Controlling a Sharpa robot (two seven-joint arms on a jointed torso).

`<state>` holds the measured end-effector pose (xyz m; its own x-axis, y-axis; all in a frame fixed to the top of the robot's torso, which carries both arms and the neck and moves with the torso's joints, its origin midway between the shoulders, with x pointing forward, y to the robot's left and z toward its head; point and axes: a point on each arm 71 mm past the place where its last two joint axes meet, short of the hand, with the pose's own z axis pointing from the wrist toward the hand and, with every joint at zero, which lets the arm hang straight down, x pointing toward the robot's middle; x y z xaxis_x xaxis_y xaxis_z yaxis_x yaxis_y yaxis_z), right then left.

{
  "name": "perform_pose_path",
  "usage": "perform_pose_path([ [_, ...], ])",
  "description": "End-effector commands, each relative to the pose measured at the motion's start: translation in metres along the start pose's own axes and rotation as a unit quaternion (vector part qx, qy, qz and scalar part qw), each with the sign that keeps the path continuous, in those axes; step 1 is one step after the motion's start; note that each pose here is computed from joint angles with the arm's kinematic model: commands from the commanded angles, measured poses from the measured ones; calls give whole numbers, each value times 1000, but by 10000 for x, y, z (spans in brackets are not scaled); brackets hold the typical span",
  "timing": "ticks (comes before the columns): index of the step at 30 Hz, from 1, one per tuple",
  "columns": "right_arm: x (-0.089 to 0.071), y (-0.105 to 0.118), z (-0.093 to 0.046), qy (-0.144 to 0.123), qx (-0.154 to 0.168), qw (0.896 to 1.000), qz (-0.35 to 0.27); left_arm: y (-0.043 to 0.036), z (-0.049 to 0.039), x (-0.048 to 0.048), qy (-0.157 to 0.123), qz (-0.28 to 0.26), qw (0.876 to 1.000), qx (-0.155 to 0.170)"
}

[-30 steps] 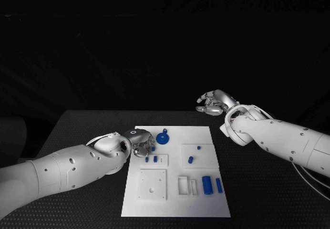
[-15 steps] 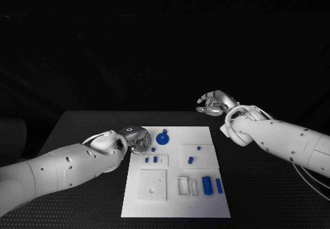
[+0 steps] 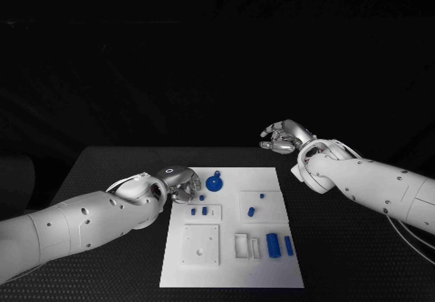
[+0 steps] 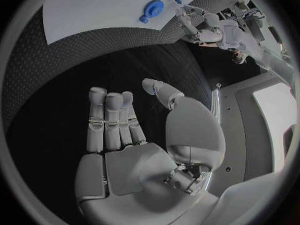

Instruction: Assemble the parts on the task board

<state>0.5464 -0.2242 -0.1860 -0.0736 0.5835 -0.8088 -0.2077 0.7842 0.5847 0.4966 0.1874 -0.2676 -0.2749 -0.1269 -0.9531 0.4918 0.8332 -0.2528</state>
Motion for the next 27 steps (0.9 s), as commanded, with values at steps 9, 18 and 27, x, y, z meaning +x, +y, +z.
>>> perform_pose_path([
  [9, 110, 71, -126, 108, -71, 991, -26, 240, -114, -380, -86, -205, 974, -49],
  [18, 218, -8, -392, 160, -109, 971, -141, 462, -234, -649, -121, -496, 857, -71],
  [27, 375, -54, -617, 188, -135, 942, -242, 364, -256, -659, -113, -536, 836, -32],
])
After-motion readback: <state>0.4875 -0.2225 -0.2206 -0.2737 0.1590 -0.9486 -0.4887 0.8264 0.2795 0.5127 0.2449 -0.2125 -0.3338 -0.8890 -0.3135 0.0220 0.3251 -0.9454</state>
